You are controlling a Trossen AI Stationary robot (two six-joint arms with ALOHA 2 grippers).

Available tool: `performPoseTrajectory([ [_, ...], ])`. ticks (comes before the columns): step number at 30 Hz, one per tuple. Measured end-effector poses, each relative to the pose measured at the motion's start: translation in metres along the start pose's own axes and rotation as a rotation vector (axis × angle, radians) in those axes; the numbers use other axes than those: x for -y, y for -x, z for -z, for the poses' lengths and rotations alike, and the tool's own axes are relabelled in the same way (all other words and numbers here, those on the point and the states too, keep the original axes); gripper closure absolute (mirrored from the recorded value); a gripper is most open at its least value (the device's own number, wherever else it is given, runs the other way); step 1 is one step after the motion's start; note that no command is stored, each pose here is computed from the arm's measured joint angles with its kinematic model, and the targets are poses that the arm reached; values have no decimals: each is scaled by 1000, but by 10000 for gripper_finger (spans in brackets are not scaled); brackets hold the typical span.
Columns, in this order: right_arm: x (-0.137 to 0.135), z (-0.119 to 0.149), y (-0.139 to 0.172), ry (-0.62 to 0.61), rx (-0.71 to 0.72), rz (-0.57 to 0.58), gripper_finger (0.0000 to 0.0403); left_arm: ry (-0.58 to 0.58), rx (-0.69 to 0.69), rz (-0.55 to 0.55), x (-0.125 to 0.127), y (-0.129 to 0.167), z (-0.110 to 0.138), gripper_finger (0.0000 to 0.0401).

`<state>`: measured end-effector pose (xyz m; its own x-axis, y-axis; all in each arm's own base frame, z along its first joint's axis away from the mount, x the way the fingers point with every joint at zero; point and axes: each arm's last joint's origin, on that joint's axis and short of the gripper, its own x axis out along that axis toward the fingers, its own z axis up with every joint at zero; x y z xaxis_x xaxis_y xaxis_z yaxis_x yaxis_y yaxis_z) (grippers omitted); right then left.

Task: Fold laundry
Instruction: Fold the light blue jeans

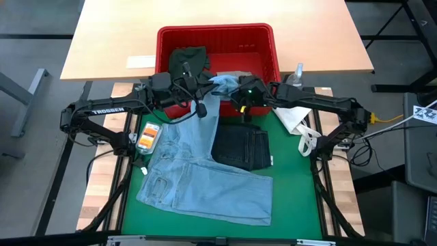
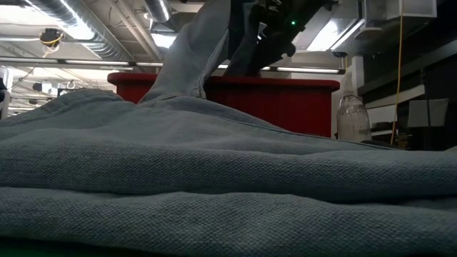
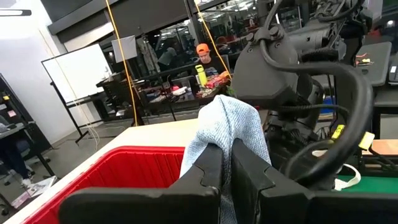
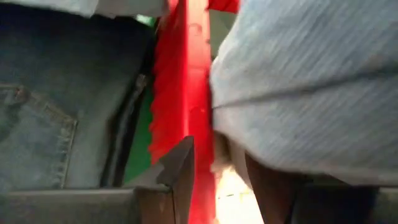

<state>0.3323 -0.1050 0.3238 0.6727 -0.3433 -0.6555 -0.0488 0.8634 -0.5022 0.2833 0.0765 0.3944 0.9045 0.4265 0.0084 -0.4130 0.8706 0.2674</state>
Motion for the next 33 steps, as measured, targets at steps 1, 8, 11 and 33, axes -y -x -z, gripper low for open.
performPoseTrajectory([
  [1, 1, -1, 0, -2, 11, 10, 262, 0, 0, 1, 0, 0, 0, 393],
  [8, 3, -8, 0, -9, 106, -10, 262, 0, 2, 3, 0, 0, 0, 392],
  [11, 2, -9, -1, -7, 143, -45, 262, 0, 2, 3, 0, 0, 0, 392],
  [33, 31, -31, 93, 130, -29, -217, 393, 3, -8, 19, 2, 0, 1, 392],
])
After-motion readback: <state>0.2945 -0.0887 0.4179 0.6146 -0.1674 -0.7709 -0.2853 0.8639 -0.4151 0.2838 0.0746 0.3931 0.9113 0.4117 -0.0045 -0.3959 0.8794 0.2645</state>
